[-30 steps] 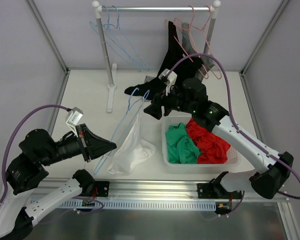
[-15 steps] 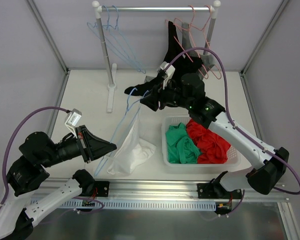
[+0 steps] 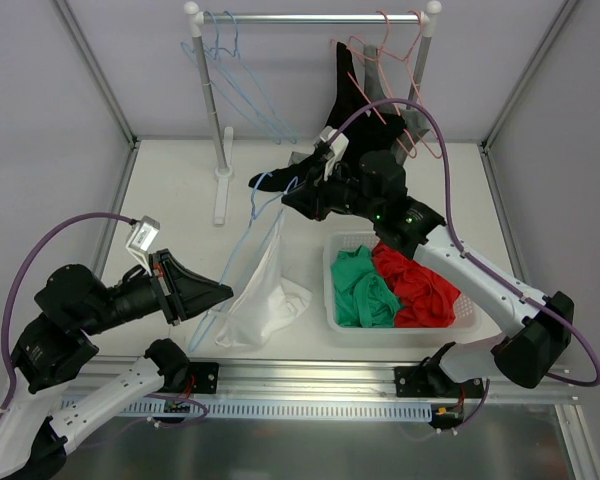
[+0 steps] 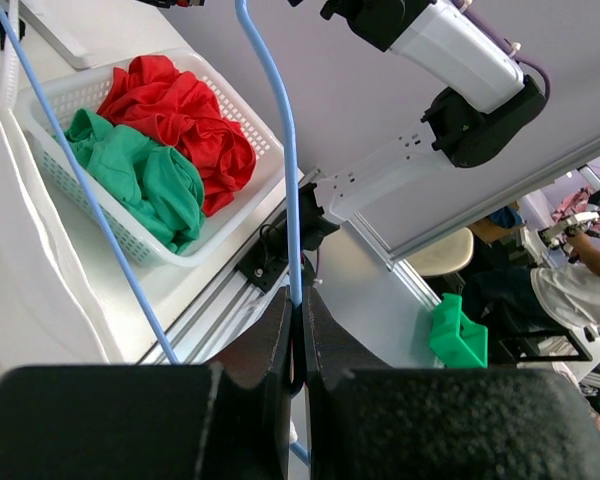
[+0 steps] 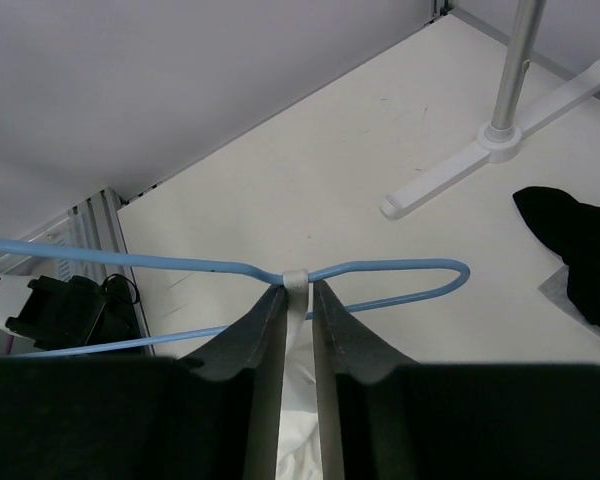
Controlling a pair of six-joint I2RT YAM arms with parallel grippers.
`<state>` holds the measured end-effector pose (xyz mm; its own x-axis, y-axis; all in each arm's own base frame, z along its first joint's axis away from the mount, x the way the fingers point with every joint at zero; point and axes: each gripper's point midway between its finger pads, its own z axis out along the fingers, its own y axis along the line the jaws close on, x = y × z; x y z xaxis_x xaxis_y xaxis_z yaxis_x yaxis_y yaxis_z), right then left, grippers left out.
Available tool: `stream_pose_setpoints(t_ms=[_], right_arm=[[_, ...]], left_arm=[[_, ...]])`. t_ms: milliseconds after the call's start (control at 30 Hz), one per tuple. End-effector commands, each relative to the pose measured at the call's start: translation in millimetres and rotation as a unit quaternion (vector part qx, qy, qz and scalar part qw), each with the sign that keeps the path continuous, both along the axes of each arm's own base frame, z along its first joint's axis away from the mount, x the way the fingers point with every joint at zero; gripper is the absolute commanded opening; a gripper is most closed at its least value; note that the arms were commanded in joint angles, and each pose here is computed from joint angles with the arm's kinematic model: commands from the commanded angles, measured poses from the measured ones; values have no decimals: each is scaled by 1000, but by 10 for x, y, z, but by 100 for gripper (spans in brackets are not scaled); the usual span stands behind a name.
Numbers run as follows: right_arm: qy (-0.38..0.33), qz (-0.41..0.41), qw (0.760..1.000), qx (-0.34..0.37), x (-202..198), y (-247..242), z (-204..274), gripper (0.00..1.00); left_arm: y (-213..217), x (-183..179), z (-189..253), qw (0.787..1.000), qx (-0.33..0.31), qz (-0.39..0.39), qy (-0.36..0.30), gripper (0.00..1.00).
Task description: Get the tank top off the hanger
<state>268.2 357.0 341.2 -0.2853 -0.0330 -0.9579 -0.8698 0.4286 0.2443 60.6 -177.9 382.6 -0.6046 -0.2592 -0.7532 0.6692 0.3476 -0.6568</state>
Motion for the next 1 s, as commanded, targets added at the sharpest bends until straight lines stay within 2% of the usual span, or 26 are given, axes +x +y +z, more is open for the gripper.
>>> stream_pose_setpoints(t_ms=[0, 33, 67, 100, 267, 467, 567, 800, 967], right_arm=[[-25, 10, 999, 35, -10, 67, 216, 18], [-26, 8, 999, 35, -2, 58, 215, 13], [-28, 4, 999, 35, 6, 48, 227, 2], [-29, 1, 999, 35, 10, 37, 229, 0], [-48, -50, 997, 27, 139, -183, 305, 0], [-28, -123, 992, 24, 470, -622, 298, 0], [-13, -132, 991, 17, 568, -720, 239, 0], [8, -141, 990, -20, 778, -785, -1, 0], [44, -80, 996, -6, 605, -602, -162, 0]], left_arm=[[-23, -26, 188, 999, -30, -10, -20, 0], [-23, -19, 182, 999, -30, -8, -20, 0], [-23, -23, 175, 999, -29, -9, -19, 0], [-24, -18, 173, 999, -29, -8, -19, 0], [-25, -8, 132, 999, -24, -7, -22, 0], [-92, 5, 23, 1000, -9, -23, -14, 0], [-127, -2, 5, 999, -4, -34, -10, 0], [-66, -88, 251, 998, -23, -40, -48, 0], [-61, -103, 565, 992, -56, -42, -104, 0]])
